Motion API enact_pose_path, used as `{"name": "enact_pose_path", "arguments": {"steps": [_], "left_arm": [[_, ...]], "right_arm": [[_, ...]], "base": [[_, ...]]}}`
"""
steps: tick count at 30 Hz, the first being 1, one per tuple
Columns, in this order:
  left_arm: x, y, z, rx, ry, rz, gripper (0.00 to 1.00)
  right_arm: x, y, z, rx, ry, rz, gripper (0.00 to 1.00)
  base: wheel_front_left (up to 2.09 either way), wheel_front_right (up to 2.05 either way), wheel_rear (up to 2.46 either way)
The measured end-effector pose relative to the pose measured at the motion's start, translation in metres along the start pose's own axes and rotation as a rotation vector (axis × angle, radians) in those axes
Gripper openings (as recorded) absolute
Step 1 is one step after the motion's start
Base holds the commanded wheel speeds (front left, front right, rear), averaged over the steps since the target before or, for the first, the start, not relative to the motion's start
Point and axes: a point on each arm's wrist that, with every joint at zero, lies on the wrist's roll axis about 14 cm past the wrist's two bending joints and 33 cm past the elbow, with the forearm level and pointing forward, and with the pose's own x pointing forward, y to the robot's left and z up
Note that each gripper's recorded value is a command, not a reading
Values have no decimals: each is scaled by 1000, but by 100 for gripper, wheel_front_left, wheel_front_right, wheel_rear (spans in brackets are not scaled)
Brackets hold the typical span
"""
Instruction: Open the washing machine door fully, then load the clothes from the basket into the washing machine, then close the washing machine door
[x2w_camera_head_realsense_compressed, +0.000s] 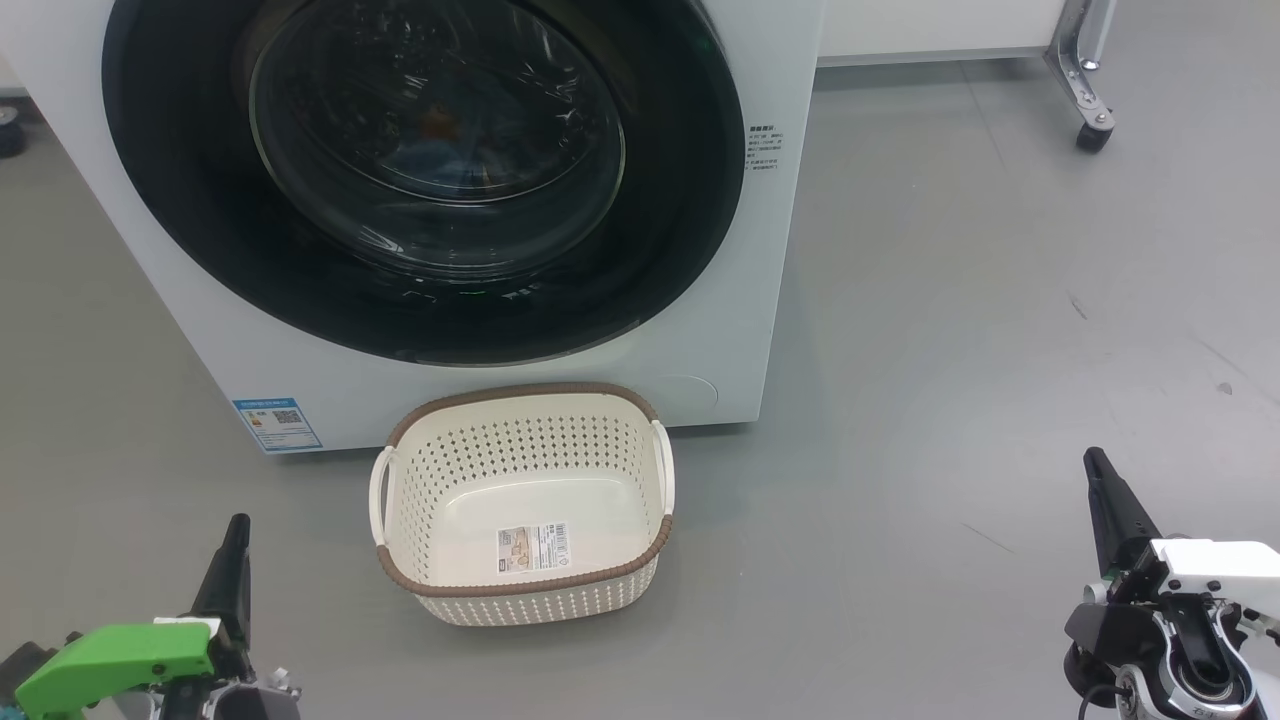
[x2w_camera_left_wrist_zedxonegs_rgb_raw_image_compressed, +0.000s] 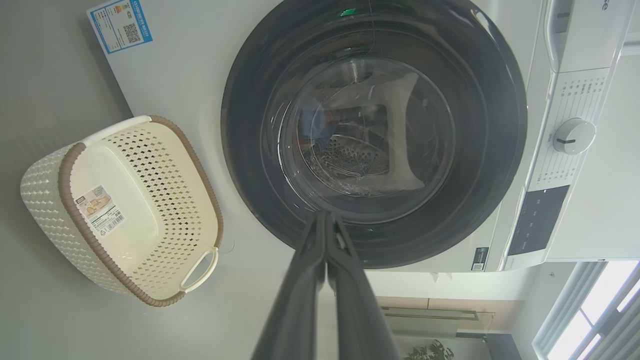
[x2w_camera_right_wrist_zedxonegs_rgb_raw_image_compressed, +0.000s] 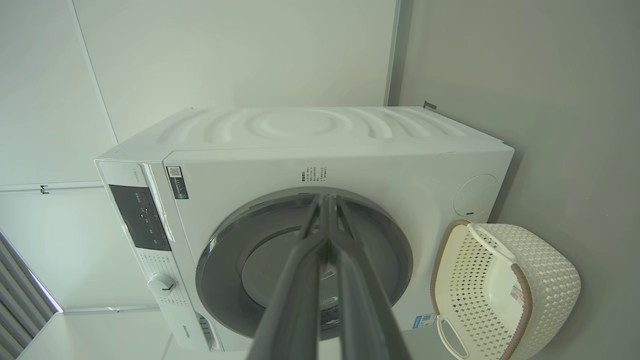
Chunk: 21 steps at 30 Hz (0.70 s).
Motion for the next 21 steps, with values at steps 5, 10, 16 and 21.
{"name": "enact_pose_path", "arguments": {"steps": [5,10,16,21], "left_arm": [[0,0,0,0,-1,0,0],[0,0,1,0,-2,0,0],[0,0,1,1,-2,0,0],[0,0,1,0,-3,0,0]], "right_arm": [[0,0,0,0,0,0,0],[0,0,0,0,0,0,0],[0,0,0,0,0,0,0],[0,0,0,0,0,0,0]], "base": [[0,0,0],[0,0,0],[0,0,0],[0,0,0]]}}
